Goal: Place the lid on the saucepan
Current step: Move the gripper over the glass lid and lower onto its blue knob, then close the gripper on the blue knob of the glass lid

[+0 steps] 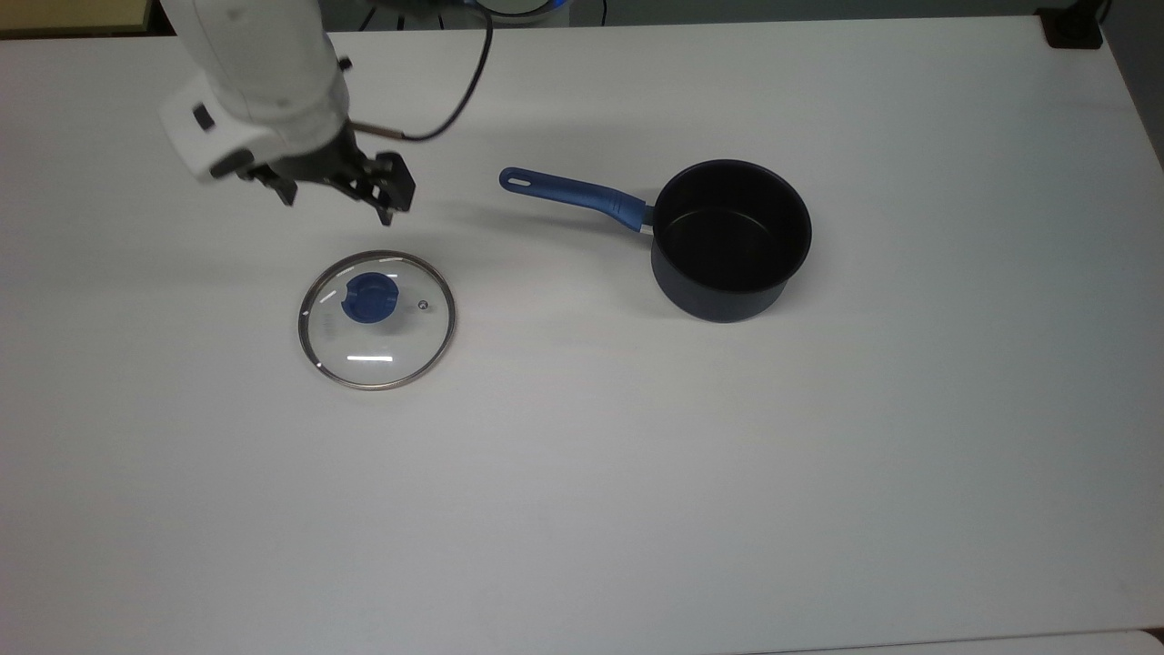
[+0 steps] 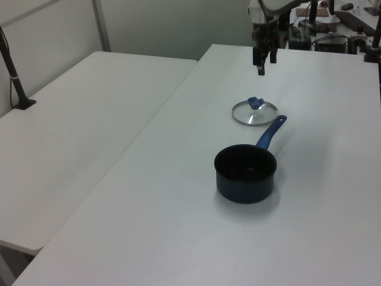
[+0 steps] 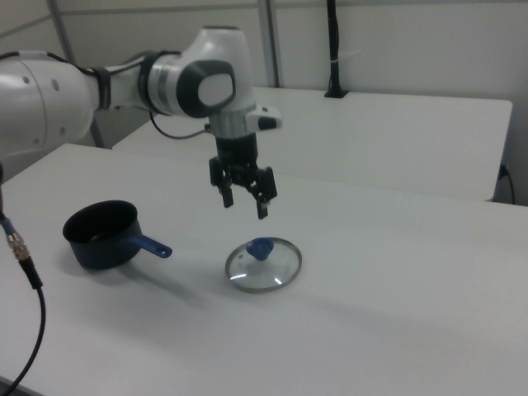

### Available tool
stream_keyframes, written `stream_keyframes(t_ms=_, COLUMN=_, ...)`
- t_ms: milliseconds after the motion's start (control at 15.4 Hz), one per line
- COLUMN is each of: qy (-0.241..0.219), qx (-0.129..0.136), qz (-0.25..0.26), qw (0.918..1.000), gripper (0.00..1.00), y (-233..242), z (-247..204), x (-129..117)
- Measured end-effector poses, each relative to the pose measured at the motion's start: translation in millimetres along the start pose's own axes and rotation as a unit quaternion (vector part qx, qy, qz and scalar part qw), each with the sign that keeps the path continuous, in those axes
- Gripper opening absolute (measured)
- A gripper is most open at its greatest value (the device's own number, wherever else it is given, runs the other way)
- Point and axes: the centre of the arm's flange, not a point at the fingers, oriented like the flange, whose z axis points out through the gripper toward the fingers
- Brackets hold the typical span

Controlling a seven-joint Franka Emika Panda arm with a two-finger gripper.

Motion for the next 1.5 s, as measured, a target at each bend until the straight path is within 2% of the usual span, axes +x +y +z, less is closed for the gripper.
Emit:
stream_keyframes(t_ms=520, qy=-0.011, qx=-0.012, qz=-0.009, qw=0.9998, gripper=1.0, y=-14.1, z=76.9, x=30.4)
stream_keyframes(t_ms=1106, qy=-0.005, qx=-0.016, qz=-0.013, qw=0.9998, gripper=0.96, y=-20.0, z=106.4, x=42.3)
stream_keyframes(t_ms=1301, qy=-0.003, qx=-0.016, qz=-0.015, qw=0.9998, gripper=0.93, y=-22.5, z=108.4, x=43.5)
stream_keyframes(t_ms=1366, qy=-0.003, qx=-0.016, qz=-0.015, qw=0.9998, gripper=0.83, y=-22.9, z=108.3, x=43.6)
stream_keyframes(t_ms=1496, qy=-0.003, qx=-0.016, qz=-0.015, qw=0.9998, gripper=0.81, y=-22.9, z=108.3, x=43.6)
